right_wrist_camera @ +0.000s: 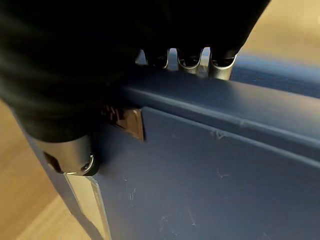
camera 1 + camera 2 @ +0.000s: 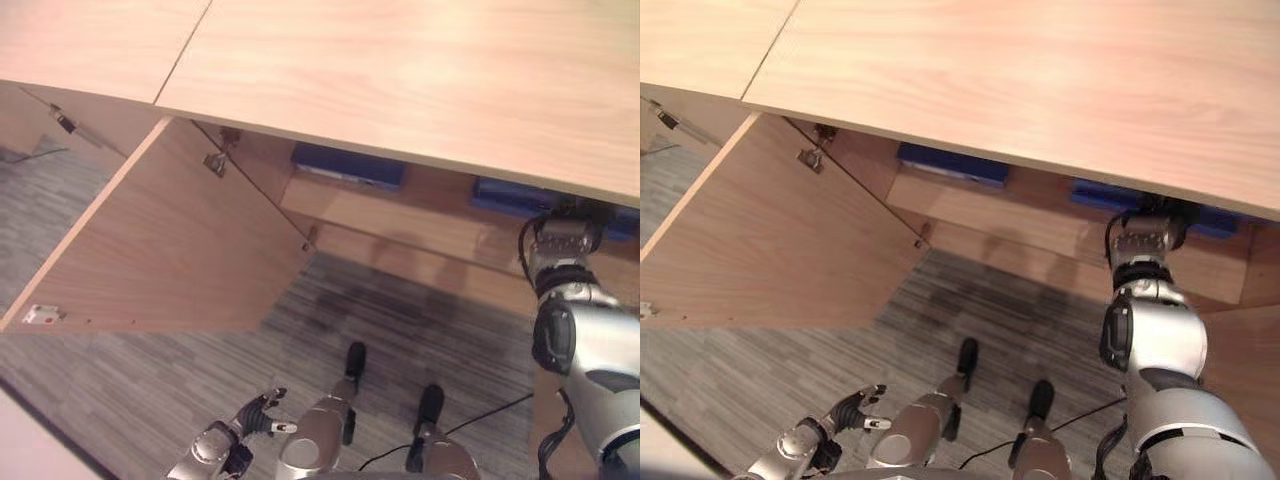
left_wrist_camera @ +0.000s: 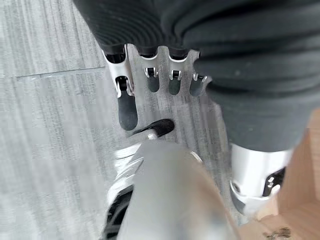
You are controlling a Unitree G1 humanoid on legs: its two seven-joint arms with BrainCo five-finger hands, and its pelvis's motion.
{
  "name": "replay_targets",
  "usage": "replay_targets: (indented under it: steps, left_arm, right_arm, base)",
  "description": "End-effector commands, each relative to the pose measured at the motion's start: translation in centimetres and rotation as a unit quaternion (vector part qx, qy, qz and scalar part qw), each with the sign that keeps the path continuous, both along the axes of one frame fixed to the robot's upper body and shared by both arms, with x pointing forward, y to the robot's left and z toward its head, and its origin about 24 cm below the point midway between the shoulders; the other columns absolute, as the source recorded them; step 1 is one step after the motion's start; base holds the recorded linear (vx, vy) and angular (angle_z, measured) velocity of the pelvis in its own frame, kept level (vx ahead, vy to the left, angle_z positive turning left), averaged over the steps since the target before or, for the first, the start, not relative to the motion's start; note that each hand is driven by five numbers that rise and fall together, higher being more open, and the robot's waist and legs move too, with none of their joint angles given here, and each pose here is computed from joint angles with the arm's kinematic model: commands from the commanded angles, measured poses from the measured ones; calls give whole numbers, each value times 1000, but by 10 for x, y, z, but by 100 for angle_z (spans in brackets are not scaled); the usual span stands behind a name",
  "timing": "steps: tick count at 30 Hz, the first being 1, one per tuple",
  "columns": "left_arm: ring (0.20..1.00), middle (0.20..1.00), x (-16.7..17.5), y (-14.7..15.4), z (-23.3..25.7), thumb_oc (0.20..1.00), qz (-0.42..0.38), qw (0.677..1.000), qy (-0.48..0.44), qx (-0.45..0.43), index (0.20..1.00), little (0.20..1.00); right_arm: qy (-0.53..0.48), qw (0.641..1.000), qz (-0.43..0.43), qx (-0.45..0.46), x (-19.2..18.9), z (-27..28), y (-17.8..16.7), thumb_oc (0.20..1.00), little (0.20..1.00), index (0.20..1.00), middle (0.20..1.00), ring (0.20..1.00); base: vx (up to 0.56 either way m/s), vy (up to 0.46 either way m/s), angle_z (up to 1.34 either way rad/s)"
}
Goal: Put the empty folder in the office cabinet
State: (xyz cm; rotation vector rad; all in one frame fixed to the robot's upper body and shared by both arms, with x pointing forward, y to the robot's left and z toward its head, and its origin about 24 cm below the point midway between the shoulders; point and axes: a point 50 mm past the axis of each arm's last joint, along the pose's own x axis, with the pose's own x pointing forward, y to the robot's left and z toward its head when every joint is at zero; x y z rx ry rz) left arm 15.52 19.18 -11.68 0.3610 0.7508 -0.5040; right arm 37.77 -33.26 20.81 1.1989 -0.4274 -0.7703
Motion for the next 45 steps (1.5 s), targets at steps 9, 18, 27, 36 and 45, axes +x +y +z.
replay_targets:
  steps: [9, 18, 27, 36, 45]
  left_arm:
    - [1000, 1000, 30, 1, 16, 1000, -40, 998, -49, 23, 1000, 1000]
    - [1000, 1000, 40, -7, 19, 1000, -55, 994, -84, 53, 1000, 1000]
    - [1000, 1000, 49, -13, 26, 1000, -38, 993, -109, 37, 1000, 1000]
    - [1000, 1000, 50, -11, 28, 1000, -22, 993, -115, 30, 1000, 1000]
    - [1000, 1000, 46, -12, 26, 1000, -17, 994, -108, 24, 1000, 1000]
  right_arm:
    - [-99, 985, -93, -109, -33, 130, -33, 200, 200, 200, 200, 200]
    - [-74, 986, -151, -4, -42, 137, -34, 200, 200, 200, 200, 200]
    - [-45, 986, -160, 23, -38, 123, -30, 200, 200, 200, 200, 200]
    - [-23, 986, -166, -2, -39, 120, -35, 200, 200, 200, 200, 200]
    - [15, 985, -158, -74, -37, 128, -32, 200, 200, 200, 200, 200]
  base:
    - [-1, 8, 18]
    - [-5, 6, 8]
    - [-5, -1, -1]
    - [-1, 15, -1]
    - [6, 16, -5]
